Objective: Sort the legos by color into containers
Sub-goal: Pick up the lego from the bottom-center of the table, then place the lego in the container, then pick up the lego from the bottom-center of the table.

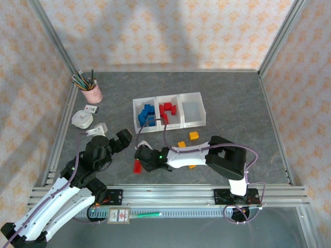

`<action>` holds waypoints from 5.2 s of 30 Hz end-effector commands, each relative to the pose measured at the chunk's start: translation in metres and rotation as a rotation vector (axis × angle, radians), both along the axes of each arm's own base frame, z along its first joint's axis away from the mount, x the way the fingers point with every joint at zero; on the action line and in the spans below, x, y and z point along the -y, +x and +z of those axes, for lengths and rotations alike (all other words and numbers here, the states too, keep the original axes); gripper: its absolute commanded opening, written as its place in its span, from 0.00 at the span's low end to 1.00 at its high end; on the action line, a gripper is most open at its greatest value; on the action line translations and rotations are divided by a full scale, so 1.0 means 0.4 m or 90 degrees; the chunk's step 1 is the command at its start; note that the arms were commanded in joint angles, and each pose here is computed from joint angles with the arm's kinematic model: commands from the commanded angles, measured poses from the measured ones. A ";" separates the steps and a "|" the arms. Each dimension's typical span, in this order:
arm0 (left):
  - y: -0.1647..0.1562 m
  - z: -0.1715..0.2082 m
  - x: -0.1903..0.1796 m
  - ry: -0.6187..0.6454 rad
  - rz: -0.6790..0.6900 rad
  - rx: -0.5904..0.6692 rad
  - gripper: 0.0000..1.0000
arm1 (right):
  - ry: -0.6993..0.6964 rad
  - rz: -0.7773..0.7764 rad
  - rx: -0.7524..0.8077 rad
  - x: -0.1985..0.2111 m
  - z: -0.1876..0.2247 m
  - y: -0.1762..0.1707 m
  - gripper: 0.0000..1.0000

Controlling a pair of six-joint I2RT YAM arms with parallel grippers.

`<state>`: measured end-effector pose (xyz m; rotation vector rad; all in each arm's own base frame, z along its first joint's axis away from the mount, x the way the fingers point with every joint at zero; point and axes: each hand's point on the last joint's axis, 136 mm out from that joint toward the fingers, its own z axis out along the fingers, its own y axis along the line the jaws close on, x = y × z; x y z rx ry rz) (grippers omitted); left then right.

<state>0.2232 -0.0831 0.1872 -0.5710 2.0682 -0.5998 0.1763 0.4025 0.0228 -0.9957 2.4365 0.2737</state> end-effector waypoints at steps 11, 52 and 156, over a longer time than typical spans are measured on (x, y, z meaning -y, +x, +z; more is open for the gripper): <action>0.010 0.002 -0.002 0.008 0.005 0.001 0.99 | 0.029 -0.088 -0.012 0.051 0.079 0.046 0.40; 0.132 0.044 0.097 0.045 -0.065 0.018 0.99 | 0.079 -0.375 0.127 0.289 0.276 0.617 0.58; -0.007 0.043 -0.075 0.028 0.088 -0.010 0.99 | 0.019 -0.222 0.004 -0.016 0.096 -0.001 0.32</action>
